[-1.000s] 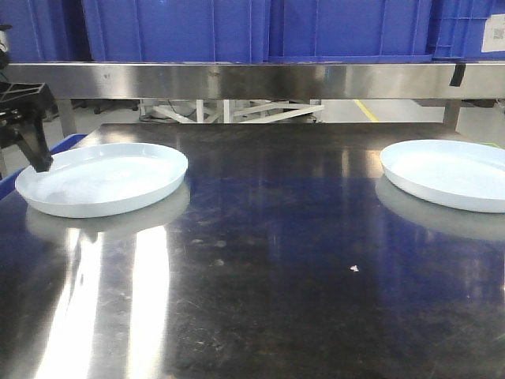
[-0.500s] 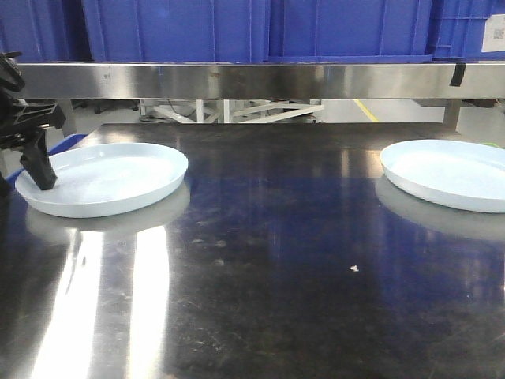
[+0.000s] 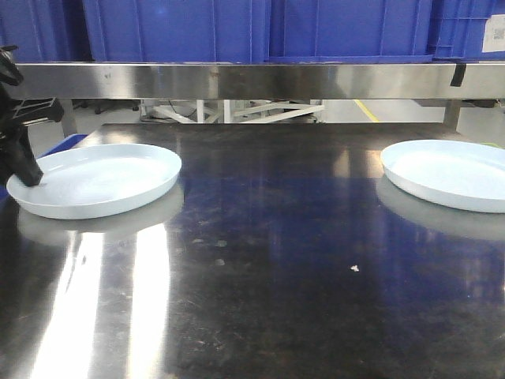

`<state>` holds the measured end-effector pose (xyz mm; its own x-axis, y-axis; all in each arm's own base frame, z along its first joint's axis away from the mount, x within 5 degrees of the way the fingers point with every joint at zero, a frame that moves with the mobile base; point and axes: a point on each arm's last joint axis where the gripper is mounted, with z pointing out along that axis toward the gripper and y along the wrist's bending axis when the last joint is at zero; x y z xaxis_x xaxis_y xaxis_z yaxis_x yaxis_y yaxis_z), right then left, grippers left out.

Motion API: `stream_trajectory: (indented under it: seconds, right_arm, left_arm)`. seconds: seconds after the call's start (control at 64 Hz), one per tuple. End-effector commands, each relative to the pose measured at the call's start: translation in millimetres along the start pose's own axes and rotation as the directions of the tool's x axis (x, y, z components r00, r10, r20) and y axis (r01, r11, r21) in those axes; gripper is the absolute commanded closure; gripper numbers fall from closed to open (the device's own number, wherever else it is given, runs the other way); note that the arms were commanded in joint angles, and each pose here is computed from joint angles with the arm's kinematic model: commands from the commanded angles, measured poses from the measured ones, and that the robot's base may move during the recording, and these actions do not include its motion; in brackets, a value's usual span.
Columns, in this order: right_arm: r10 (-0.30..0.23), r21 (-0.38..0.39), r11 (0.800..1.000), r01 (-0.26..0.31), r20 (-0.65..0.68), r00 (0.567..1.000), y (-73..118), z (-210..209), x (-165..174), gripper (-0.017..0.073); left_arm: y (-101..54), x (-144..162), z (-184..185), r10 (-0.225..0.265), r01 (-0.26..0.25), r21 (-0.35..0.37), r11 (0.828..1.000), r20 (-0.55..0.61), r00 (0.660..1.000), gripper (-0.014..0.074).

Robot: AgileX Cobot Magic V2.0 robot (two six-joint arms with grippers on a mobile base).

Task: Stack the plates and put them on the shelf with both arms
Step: 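Lower the left gripper and pinch the rim of the nearer white plate, then lift the plate with the left gripper and set it at table center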

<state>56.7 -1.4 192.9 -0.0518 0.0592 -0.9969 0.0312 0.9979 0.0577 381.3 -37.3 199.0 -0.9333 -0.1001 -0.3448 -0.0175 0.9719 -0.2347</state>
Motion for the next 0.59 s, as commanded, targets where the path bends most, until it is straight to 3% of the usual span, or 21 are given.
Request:
stream_trajectory:
  seconds: [0.0, 0.141, 0.297, 0.453, 0.578]
  right_arm:
    - [-0.012, -0.002, 1.0, 0.013, 0.129, 0.992, 0.5, -3, -15, 0.0503]
    - [-0.012, -0.002, 1.0, 0.013, 0.129, 0.992, 0.5, -3, -15, 0.0503]
    - [-0.012, -0.002, 1.0, 0.013, 0.129, 0.992, 0.5, -3, -15, 0.0503]
    - [-0.012, -0.002, 1.0, 0.013, 0.129, 0.992, 0.5, -3, -15, 0.0503]
    - [-0.012, -0.002, 1.0, 0.013, 0.129, 0.992, 0.5, -3, -15, 0.0503]
  left_arm:
    - [-9.3, -12, -28, 0.007, -0.009, 0.025, 1.0, 0.082, 0.997, 0.0503]
    - [-18.8, -25, -47, 0.011, -0.017, 0.06, 0.998, 0.1, 0.995, 0.0503]
    - [-40.9, -41, -77, 0.002, -0.024, 0.156, 0.988, 0.135, 0.991, 0.0503]
    - [-81.6, -45, -100, 0.097, -0.128, 0.212, 0.969, 0.152, 0.984, 0.0503]
    - [-121.2, -35, -104, 0.185, -0.22, 0.255, 0.942, 0.155, 0.97, 0.0503]
